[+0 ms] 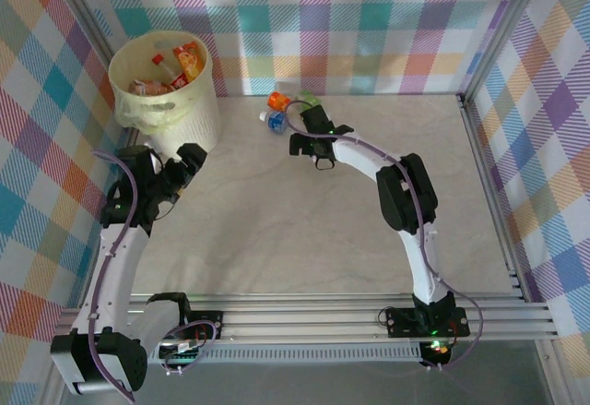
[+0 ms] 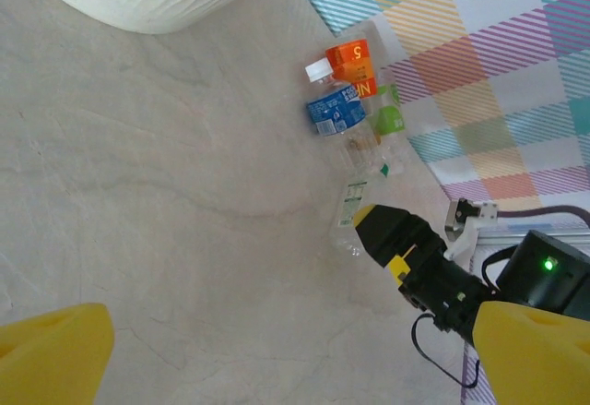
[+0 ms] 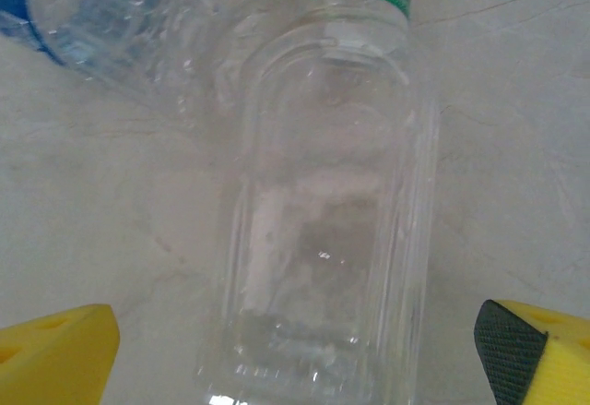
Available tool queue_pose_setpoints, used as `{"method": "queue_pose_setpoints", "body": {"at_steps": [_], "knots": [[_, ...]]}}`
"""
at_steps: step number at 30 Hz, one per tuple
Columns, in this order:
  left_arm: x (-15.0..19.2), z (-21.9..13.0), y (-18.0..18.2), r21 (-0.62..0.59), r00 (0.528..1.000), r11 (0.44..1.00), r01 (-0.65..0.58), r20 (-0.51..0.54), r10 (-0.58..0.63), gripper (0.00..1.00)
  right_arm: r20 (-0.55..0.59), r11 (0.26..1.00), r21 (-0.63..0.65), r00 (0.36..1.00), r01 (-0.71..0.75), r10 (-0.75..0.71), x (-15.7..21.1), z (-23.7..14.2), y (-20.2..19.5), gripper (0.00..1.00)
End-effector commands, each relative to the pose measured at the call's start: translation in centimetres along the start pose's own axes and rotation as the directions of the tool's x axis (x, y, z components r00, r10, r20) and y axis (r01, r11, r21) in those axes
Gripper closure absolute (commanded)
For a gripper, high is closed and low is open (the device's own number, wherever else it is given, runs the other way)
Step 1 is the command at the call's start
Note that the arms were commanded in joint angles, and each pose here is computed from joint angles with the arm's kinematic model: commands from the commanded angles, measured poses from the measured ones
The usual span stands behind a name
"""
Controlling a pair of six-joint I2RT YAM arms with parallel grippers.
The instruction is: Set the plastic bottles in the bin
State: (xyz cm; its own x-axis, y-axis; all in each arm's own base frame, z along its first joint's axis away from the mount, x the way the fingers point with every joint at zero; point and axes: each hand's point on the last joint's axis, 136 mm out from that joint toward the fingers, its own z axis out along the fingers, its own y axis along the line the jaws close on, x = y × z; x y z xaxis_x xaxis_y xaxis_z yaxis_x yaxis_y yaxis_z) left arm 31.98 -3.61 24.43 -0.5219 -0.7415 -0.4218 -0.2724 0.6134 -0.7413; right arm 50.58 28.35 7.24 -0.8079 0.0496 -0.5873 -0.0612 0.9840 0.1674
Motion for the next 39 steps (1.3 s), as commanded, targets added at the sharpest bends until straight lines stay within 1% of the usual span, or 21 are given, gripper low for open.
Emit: {"method": "queue_pose_setpoints", "body": {"at_steps": [1, 5, 7, 10, 12, 16, 18, 20, 26, 28, 30, 33, 35, 39], "knots": [[0.6, -0.5, -0.2, 0.016, 1.000, 1.000, 0.002, -0.011, -0.002, 0.00, 0.000, 0.997, 0.071, 1.000, -0.010, 0.010, -0.3, 0.7, -0.9, 0.02], [0.0, -0.6, 0.0, 0.010, 1.000, 1.000, -0.012, 0.028, 0.011, 0.00, -0.011, 0.999, 0.033, 1.000, 0.005, -0.005, 0.0, 1.8, -0.1, 0.06], [-0.1, -0.4, 0.2, 0.004, 0.999, 1.000, -0.021, 0.036, 0.021, 0.00, -0.015, 0.999, 0.045, 1.000, 0.006, -0.006, 0.2, 2.2, -0.3, 0.07], [-0.3, -0.6, -0.4, 0.023, 0.994, 0.995, -0.096, 0.046, 0.095, 0.00, -0.010, 0.998, 0.067, 1.000, 0.006, -0.005, 0.1, 2.5, -0.7, 0.10], [-0.4, -0.7, -0.2, 0.004, 0.992, 0.993, -0.117, 0.044, 0.117, 0.00, -0.007, 0.998, 0.066, 1.000, 0.006, -0.006, 0.2, 2.6, -0.8, 0.15], [0.4, -0.1, -0.4, 0.016, 0.991, 0.991, -0.135, -0.018, 0.136, 0.00, 0.013, 0.999, 0.050, 1.000, 0.013, -0.014, 0.2, 2.9, -0.7, 0.24], [0.8, 0.3, -1.0, 0.056, 0.989, 0.989, -0.138, -0.051, 0.141, 0.00, 0.024, 0.998, 0.053, 1.000, 0.018, -0.020, 0.0, 2.7, -0.8, 0.28], [1.0, 0.4, -1.2, 0.070, 0.988, 0.989, -0.131, -0.067, 0.136, 0.00, 0.035, 0.998, 0.051, 0.999, 0.026, -0.028, -0.2, 2.2, -0.8, 0.33], [1.0, 1.0, -1.5, 0.087, 0.991, 0.991, -0.102, -0.080, 0.109, 0.00, 0.098, 1.000, 0.014, 0.995, 0.023, -0.024, -0.9, -1.0, -1.0, 0.44], [1.4, 1.7, -1.3, 0.073, 0.987, 0.993, -0.098, -0.117, 0.106, 0.00, 0.128, 0.999, -0.026, 0.992, 0.025, -0.022, -1.0, -2.6, -0.8, 0.46], [2.2, 2.2, -1.6, 0.081, 0.979, 0.988, -0.128, -0.146, 0.139, 0.00, 0.154, 0.998, -0.060, 0.988, 0.028, -0.018, -0.9, -4.4, -0.8, 0.47], [3.1, 2.5, -2.5, 0.096, 0.970, 0.977, -0.188, -0.140, 0.201, 0.00, 0.186, 0.992, -0.117, 0.982, 0.039, -0.016, -0.5, -7.1, -0.8, 0.48], [3.3, 2.7, -2.9, 0.084, 0.966, 0.974, -0.209, -0.134, 0.219, 0.00, 0.208, 0.985, -0.163, 0.978, 0.050, -0.015, -0.1, -8.8, -0.6, 0.48], [4.0, 3.5, -4.3, 0.119, 0.957, 0.966, -0.229, -0.152, 0.245, 0.00, 0.230, 0.959, -0.271, 0.973, 0.081, -0.017, 0.7, -12.0, 0.2, 0.51]]}}
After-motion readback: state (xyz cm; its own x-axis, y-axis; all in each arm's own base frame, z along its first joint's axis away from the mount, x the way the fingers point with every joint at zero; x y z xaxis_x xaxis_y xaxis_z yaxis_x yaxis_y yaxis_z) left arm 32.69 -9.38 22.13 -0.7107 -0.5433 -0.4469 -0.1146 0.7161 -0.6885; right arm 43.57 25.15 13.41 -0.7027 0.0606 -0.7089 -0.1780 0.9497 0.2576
